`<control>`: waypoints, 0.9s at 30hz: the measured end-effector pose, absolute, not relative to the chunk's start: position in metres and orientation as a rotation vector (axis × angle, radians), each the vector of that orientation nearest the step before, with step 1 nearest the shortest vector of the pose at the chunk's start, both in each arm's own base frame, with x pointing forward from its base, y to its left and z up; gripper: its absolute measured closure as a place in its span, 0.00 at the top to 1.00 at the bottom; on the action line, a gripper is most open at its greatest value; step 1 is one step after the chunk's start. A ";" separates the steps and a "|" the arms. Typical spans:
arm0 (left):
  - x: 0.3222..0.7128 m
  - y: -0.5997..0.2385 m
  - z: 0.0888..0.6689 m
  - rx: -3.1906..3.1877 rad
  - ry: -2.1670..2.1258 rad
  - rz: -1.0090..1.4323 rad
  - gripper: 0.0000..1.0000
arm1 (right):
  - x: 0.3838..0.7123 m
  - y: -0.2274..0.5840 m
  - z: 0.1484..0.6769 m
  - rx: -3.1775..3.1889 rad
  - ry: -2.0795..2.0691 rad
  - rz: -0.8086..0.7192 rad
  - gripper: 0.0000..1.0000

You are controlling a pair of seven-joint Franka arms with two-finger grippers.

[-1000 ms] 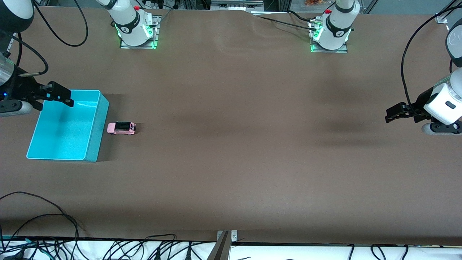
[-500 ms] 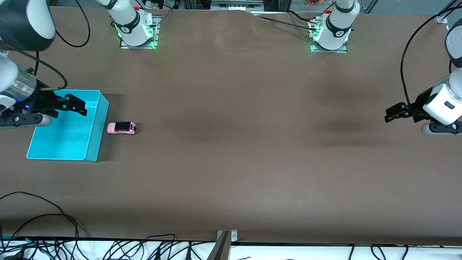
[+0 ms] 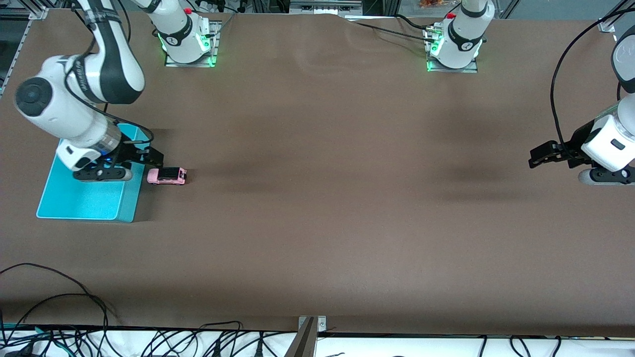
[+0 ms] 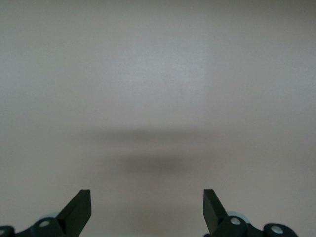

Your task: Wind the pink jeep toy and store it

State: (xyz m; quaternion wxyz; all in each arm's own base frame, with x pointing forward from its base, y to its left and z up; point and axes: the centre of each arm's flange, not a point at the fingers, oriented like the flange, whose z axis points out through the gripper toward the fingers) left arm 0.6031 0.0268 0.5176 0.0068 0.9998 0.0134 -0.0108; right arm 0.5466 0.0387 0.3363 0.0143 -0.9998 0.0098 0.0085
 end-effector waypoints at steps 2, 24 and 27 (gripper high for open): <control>0.603 0.027 0.518 3.128 0.042 -0.034 1.00 | 0.537 0.038 0.322 -3.114 0.069 0.061 1.00; 0.602 0.028 0.515 3.127 0.045 -0.042 1.00 | 0.511 0.032 0.249 -2.918 1.114 -0.009 1.00; 0.602 0.028 0.515 3.127 0.045 -0.043 1.00 | 0.512 0.032 0.242 -2.873 1.226 -0.017 1.00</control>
